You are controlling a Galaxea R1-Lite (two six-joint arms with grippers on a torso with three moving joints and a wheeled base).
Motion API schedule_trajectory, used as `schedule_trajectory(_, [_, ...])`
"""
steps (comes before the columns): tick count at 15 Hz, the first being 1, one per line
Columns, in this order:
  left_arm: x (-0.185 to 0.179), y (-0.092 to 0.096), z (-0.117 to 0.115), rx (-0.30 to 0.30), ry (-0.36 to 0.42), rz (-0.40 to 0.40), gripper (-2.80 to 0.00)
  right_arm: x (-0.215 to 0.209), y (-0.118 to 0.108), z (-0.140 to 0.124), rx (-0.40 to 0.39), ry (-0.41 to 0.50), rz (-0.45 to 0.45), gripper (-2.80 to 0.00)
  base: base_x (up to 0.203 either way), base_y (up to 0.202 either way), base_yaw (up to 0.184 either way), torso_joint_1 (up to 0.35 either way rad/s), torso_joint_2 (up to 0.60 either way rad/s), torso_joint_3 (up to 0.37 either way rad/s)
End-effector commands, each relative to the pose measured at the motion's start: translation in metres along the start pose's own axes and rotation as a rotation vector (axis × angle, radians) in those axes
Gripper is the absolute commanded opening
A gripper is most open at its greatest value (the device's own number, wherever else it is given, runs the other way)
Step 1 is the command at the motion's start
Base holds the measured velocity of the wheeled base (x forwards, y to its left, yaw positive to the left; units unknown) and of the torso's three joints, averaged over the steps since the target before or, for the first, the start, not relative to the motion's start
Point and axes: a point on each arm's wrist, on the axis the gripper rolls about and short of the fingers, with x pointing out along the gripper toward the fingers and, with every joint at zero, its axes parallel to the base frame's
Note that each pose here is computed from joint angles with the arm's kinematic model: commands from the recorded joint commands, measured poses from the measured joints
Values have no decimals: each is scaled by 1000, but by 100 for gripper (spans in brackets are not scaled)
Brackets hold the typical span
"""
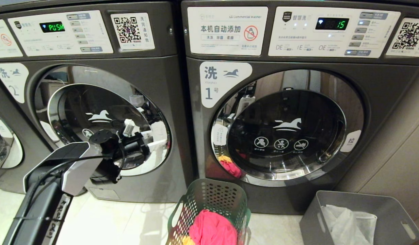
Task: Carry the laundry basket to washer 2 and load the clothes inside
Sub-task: Open the lid of the washing machine
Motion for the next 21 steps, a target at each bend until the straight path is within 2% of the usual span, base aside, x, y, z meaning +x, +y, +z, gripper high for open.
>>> schedule_trajectory(1, [43, -26, -1, 1, -36, -113, 0, 0, 0, 0, -1, 1, 1, -280, 0, 0, 0, 0, 0, 0])
schedule_trajectory(4, [48, -31, -2, -12, -34, -133, 0, 0, 0, 0, -1, 1, 1, -280, 0, 0, 0, 0, 0, 0])
schedule_trajectory(9, [53, -38, -2, -20, -13, -209, 0, 0, 0, 0, -1, 1, 1, -280, 0, 0, 0, 0, 0, 0])
schedule_trajectory(12, [51, -47, -10, -74, 14, -218, 0, 0, 0, 0, -1, 1, 1, -280, 0, 0, 0, 0, 0, 0])
schedule_trajectory(17, [55, -56, -9, -97, 24, -234, 0, 0, 0, 0, -1, 1, 1, -280, 0, 0, 0, 0, 0, 0])
schedule_trajectory(21, [53, -68, -16, -157, 52, -245, 0, 0, 0, 0, -1, 1, 1, -280, 0, 0, 0, 0, 0, 0])
